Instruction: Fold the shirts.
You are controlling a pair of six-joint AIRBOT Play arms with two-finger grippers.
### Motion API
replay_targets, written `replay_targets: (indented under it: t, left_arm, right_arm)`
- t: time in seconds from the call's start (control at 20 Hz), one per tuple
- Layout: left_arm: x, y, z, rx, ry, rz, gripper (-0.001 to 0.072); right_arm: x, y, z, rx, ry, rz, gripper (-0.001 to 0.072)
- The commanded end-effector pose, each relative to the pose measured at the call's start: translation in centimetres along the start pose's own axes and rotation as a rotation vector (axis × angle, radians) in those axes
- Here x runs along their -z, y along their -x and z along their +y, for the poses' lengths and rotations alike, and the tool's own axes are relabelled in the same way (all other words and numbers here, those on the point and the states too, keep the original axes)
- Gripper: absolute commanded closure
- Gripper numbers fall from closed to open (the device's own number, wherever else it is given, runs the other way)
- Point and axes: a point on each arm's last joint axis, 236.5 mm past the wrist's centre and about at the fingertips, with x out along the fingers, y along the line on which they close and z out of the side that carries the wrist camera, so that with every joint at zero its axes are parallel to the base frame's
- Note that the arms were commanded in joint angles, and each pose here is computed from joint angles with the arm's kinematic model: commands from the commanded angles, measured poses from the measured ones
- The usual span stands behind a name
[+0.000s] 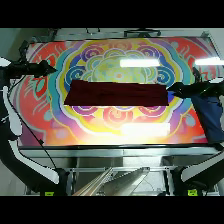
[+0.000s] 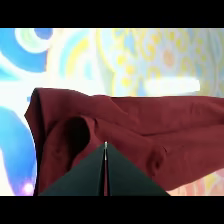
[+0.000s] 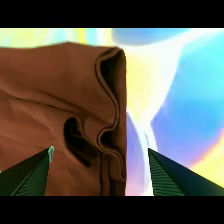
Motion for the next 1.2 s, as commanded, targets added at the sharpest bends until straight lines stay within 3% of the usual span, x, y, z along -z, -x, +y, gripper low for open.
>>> replay_targets:
  t: [0.0,0.1,0.25,0.3,0.4,0.6,0.85,1.15]
  left_arm:
    - [0.5,1.0,-1.6,0.016,-0.018,0.021,0.0683]
    - [0.9,0.3,-2.5,0.029,-0.032,0.043,0.0678]
    - [2.0,-1.8,-5.5,0.057,-0.081,0.093,0.0699]
    - [2.7,-2.8,-7.0,0.074,-0.103,0.121,0.0699]
    - [4.6,-5.7,-10.9,0.114,-0.142,0.184,0.0697]
    - [10.3,-14.6,-15.3,0.029,-0.160,0.324,0.0696]
    - [19.2,-26.7,-21.0,0.051,-0.221,0.393,0.0696]
    - [22.6,-31.0,-22.3,0.065,-0.178,0.447,0.0696]
  right_arm:
    - [1.4,-2.8,0.2,-0.020,-0.026,0.064,0.0056]
    - [2.1,-4.3,1.2,-0.033,-0.007,0.092,0.0082]
    - [2.5,-5.3,2.4,-0.039,0.020,0.113,0.0659]
    - [2.2,-5.2,2.8,-0.042,0.027,0.112,0.0692]
    - [1.5,-4.4,4.0,-0.058,0.032,0.115,0.0692]
    - [0.0,-0.8,8.9,-0.121,0.086,0.128,0.0693]
    - [-1.2,5.7,20.1,-0.344,0.230,0.070,0.0693]
    - [0.5,7.1,26.1,-0.434,0.325,0.099,0.0693]
